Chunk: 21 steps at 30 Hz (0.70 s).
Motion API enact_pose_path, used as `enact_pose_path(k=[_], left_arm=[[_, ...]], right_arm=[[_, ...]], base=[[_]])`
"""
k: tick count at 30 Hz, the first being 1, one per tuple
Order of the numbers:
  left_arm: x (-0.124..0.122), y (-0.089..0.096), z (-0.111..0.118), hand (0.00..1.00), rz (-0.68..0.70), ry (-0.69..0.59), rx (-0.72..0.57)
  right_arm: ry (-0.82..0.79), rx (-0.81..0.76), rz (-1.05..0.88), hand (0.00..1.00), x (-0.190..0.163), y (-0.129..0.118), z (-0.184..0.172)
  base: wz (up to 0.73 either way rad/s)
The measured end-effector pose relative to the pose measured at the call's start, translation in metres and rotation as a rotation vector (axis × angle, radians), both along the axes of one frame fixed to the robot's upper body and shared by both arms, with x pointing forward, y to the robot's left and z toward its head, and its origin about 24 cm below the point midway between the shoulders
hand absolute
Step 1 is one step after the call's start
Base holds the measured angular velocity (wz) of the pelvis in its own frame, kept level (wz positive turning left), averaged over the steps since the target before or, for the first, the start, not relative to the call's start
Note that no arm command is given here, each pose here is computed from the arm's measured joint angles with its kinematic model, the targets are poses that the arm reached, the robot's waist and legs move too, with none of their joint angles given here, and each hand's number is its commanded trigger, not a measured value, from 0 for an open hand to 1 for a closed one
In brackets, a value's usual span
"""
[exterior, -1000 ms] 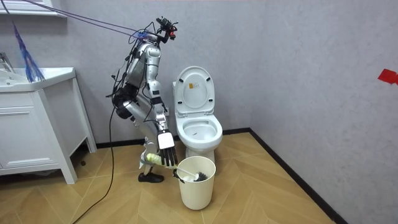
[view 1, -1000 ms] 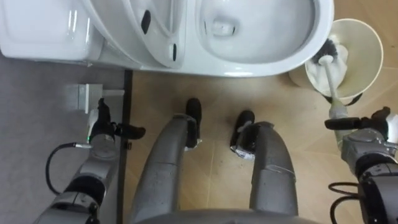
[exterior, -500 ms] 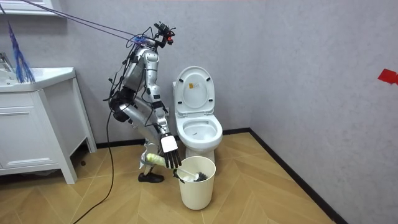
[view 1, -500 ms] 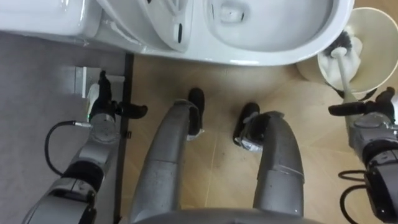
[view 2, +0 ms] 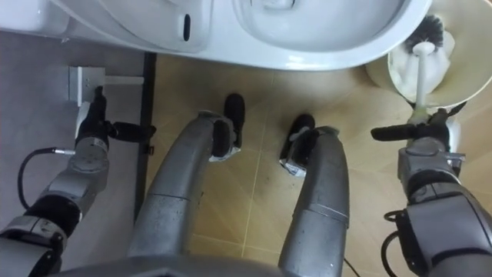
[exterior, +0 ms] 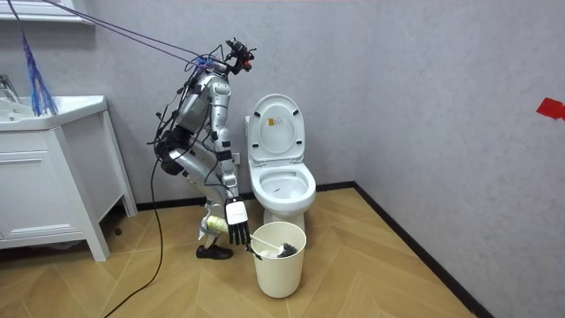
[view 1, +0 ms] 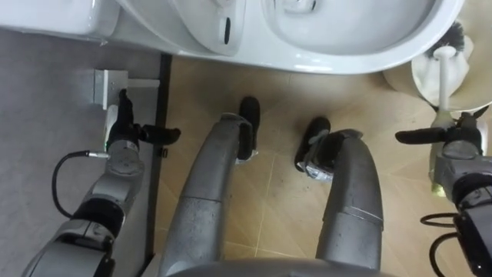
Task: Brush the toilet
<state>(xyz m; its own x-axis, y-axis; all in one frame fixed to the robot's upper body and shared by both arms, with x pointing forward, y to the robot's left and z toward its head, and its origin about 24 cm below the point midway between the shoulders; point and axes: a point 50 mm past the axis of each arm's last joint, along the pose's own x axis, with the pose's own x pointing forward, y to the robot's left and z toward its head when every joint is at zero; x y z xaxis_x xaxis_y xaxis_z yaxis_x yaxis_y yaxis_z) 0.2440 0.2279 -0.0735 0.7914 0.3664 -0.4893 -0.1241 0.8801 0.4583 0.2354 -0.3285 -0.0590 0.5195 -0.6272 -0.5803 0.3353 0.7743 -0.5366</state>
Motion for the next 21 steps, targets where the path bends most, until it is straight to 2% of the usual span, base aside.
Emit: enact_pose_path(k=[9,10,11,21], left_arm=[[-0.004,0.002,-0.002,0.00,-0.002,0.013,0.004],[-0.005,0.002,-0.003,0.00,-0.001,0.017,0.004],[-0.006,0.002,-0.004,0.00,-0.001,0.021,0.003],[-0.014,0.005,-0.010,0.00,-0.016,0.075,0.005]], right_arm=[[0.084,0.034,-0.006,0.00,-0.017,-0.006,-0.010],[0.095,0.039,-0.006,0.72,-0.020,-0.007,-0.011],[0.101,0.040,-0.006,1.00,-0.021,-0.007,-0.012],[0.174,0.051,0.023,1.00,-0.031,-0.010,-0.017]], base=[[0.00],[0.00],[0.00],[-0.01]])
